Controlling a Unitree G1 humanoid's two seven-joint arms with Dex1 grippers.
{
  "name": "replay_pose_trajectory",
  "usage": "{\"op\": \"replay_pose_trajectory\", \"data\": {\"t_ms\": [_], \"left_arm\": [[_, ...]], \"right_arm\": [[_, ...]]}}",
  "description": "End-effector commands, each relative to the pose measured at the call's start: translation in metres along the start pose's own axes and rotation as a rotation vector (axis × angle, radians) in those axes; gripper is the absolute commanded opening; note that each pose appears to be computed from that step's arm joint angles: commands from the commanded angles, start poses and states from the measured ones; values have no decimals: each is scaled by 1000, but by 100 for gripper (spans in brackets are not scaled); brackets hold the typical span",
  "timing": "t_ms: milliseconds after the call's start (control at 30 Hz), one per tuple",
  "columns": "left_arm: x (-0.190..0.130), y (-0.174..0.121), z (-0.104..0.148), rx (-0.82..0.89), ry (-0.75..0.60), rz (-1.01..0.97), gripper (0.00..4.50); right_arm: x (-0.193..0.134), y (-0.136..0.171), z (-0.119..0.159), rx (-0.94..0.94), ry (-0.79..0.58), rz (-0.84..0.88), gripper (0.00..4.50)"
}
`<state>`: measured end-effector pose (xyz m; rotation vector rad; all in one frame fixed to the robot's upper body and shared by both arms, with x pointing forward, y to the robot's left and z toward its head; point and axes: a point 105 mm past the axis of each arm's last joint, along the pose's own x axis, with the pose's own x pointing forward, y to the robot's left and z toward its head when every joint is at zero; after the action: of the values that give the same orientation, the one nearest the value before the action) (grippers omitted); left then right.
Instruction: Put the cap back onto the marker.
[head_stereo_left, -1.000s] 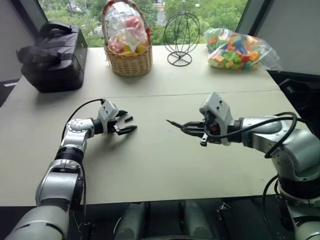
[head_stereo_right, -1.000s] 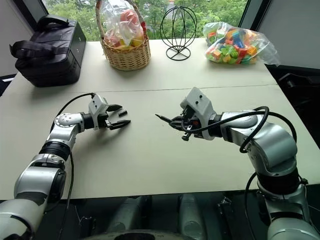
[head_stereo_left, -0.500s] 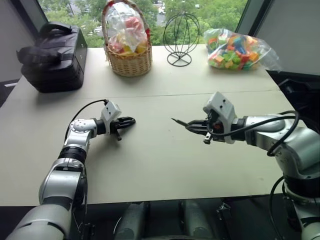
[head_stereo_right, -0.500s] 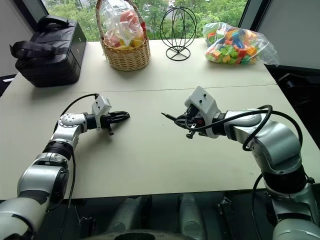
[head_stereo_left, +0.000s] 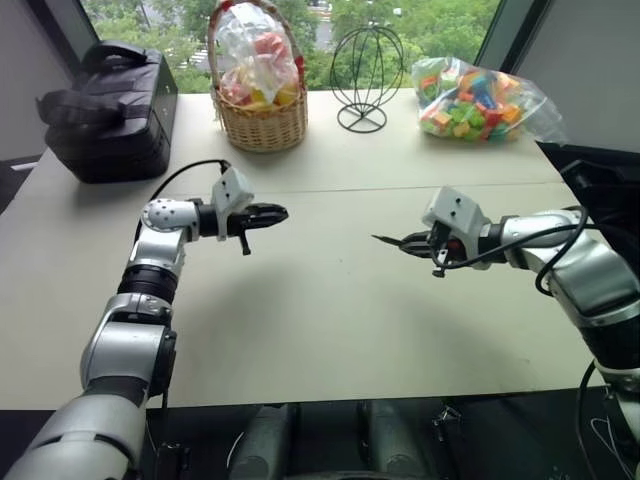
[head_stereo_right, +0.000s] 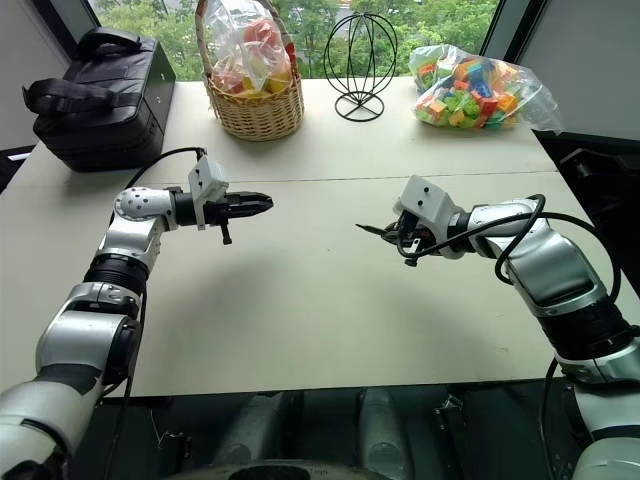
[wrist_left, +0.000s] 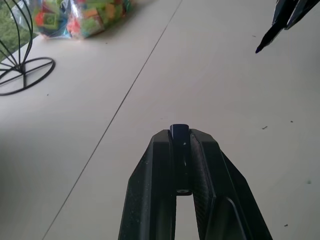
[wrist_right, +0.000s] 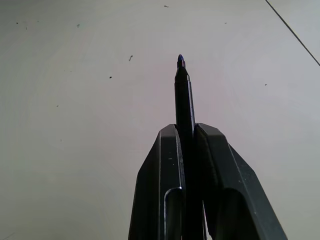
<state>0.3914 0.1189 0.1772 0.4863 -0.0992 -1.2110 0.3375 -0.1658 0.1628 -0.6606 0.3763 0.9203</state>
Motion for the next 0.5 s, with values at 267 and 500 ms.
{"op": "replay_pose_trajectory", "data": {"t_ms": [267,500], "left_arm": [[31,-21,13,48,-28,-159,3],[45,-22,11,36,-44,-151,3]], "right_arm": [[6,-21,31,-170,-83,-7,0],[7,-12,44,-177,-124,20,0]]}}
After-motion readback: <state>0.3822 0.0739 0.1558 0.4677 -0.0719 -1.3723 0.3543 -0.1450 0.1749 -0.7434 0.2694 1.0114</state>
